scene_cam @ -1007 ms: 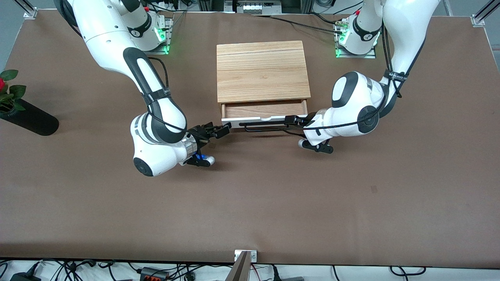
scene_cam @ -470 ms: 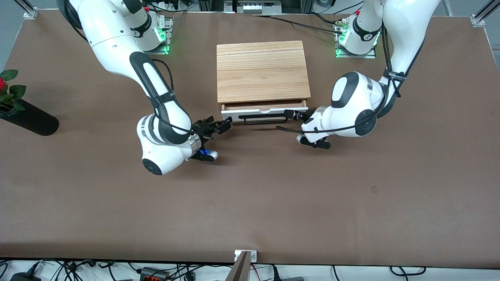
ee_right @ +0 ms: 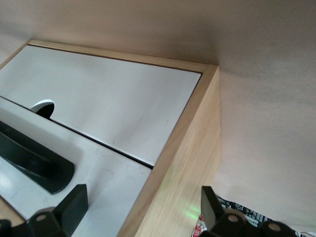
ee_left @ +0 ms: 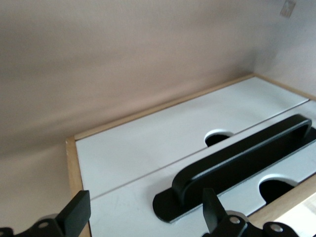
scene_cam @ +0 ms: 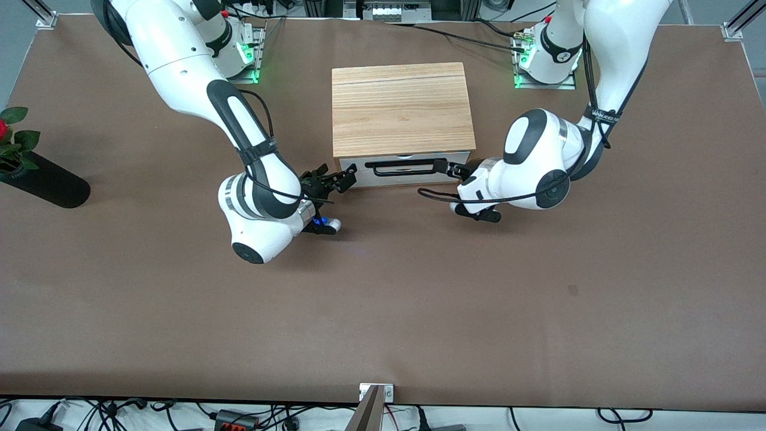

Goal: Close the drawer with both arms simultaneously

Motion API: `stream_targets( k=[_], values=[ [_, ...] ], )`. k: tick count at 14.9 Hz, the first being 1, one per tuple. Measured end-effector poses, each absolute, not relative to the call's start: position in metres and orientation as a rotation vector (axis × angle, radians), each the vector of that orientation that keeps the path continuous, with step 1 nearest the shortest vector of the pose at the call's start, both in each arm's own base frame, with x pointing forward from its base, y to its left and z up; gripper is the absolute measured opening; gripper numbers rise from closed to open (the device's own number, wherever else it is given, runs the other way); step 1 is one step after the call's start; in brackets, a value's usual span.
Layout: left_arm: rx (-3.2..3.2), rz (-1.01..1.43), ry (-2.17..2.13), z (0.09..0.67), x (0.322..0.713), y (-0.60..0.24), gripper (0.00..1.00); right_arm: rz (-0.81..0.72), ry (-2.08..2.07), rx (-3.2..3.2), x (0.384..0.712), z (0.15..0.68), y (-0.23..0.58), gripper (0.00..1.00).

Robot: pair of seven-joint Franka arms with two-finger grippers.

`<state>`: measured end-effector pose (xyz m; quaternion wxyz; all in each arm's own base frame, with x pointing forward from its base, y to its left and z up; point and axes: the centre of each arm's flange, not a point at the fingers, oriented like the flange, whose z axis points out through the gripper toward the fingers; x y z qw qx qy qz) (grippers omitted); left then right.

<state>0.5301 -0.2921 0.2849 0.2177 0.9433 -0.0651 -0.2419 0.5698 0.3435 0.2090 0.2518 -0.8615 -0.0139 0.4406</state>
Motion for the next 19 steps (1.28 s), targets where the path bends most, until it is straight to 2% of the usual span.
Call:
stream_targets(
  k=[6,10,14,19],
  values=[
    [2.605,-0.720,-0.183,0.278,0.524,-0.294,1.00,1.198,-0.019,-2.342,0.573,0.207,0.336,1.00],
    [2.604,-0.716,-0.181,0.279,0.525,-0.294,1.00,1.071,0.035,-2.372,0.614,0.232,0.297,1.00],
    [2.601,-0.614,-0.169,0.321,0.564,-0.278,1.00,0.845,0.075,-2.448,0.666,0.294,0.251,1.00],
    [2.844,-0.461,-0.229,0.403,0.628,-0.183,1.00,0.613,0.171,-2.535,0.703,0.375,0.170,1.00]
  ],
)
